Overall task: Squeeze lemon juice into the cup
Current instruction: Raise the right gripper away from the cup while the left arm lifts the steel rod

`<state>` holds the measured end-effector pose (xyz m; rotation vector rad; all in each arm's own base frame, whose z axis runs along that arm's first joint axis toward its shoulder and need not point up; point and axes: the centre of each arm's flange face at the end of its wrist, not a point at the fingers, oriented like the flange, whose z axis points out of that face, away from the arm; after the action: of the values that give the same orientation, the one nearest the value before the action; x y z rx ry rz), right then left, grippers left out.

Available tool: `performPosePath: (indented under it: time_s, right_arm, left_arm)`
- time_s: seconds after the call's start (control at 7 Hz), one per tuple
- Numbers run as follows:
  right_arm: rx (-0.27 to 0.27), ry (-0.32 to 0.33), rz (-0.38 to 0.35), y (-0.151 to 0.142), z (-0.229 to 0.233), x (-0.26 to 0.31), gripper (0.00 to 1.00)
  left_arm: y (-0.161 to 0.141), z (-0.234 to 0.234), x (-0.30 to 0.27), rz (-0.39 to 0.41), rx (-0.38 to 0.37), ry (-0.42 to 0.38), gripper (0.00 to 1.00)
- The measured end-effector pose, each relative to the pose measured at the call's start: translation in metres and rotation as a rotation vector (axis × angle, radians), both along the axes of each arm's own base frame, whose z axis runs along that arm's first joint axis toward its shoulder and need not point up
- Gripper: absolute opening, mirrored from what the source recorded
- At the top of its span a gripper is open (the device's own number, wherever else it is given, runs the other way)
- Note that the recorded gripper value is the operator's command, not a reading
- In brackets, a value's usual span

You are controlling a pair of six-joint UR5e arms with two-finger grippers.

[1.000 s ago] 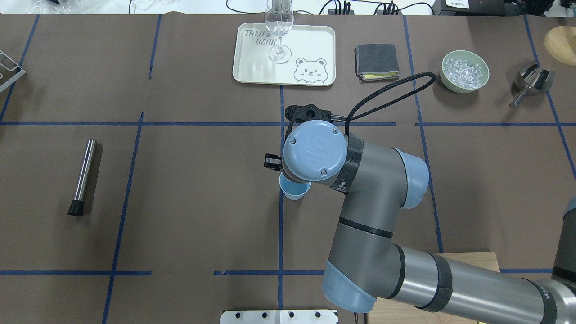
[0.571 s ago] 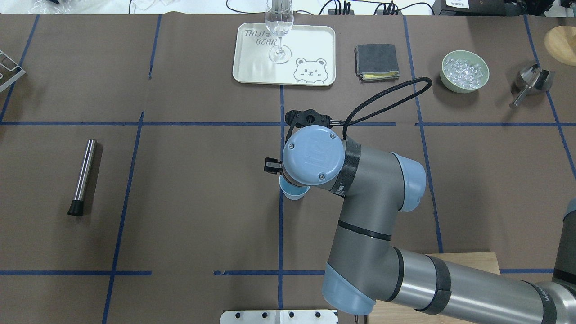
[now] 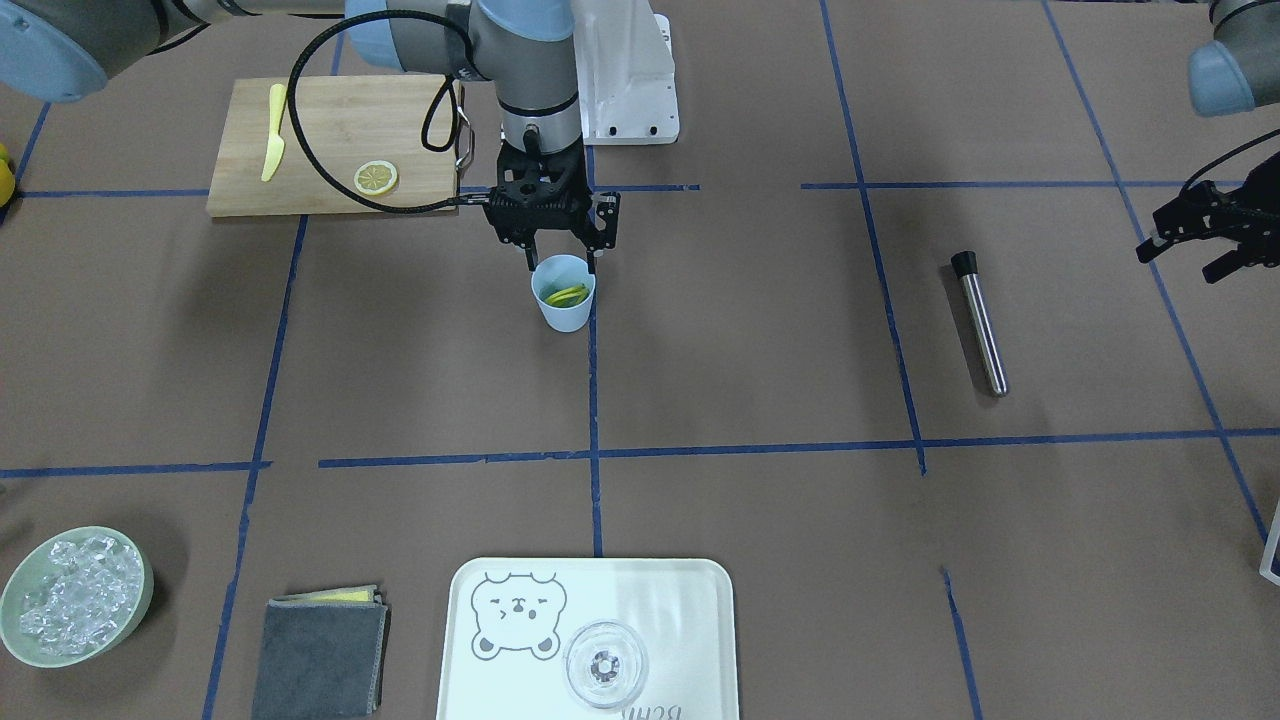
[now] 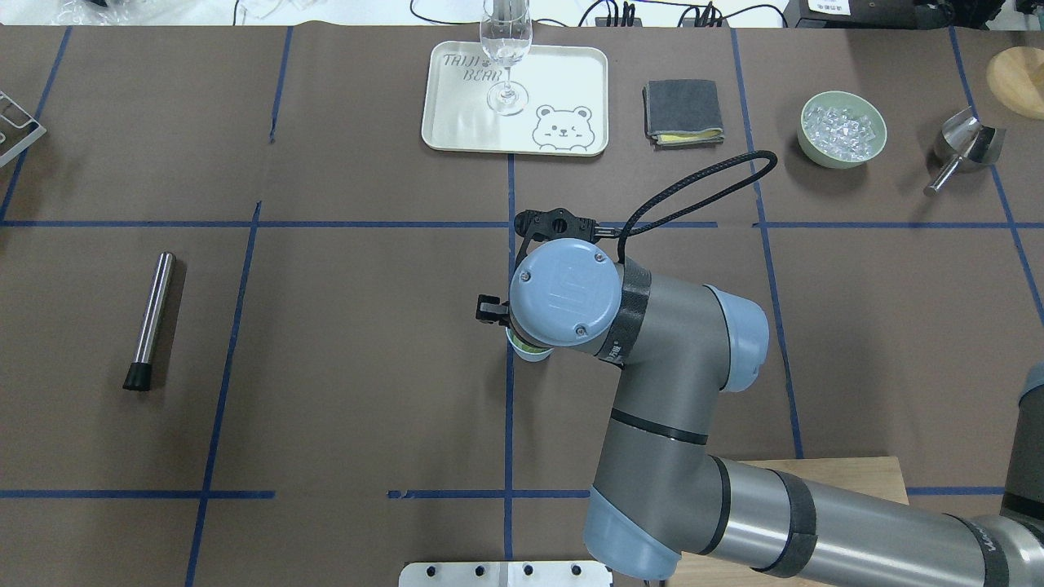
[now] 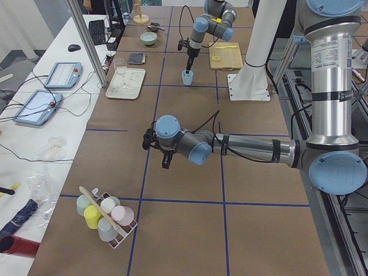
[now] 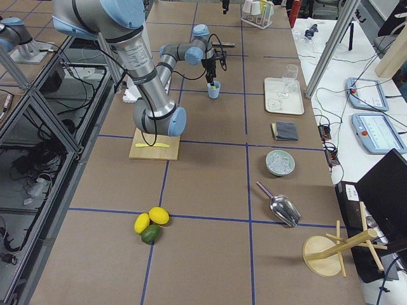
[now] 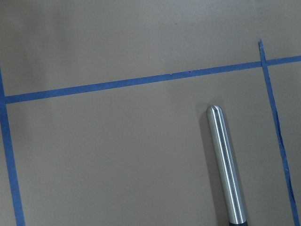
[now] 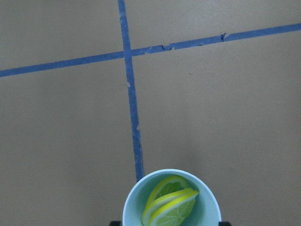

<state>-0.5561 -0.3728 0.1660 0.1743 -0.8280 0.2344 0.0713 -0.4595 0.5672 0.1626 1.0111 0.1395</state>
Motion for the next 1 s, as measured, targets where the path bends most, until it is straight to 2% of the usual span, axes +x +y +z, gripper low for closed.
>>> performPosePath:
  time_s: [0.14,0.43,0.71,1.0]
  right_arm:
    - [-0.001,0.000,-0.001,0.000,0.000,0.000,1.00]
    - [-0.010,-0.016,-0.007,0.002,0.007,0.027,1.00]
    - [-0.024,-0.031,-0.035,0.001,0.043,0.102,1.00]
    - [0.001,0.014,-0.091,-0.006,0.095,0.186,1.00]
  left_arm:
    - [0.000,0.001,0.000,0.000,-0.003,0.000,1.00]
    - [-0.002,0.004,0.009,-0.007,-0.043,-0.004,1.00]
    - [-0.006,-0.014,0.056,-0.039,-0.126,-0.009,1.00]
    - [-0.011,-0.034,0.125,-0.093,-0.151,-0.064,1.00]
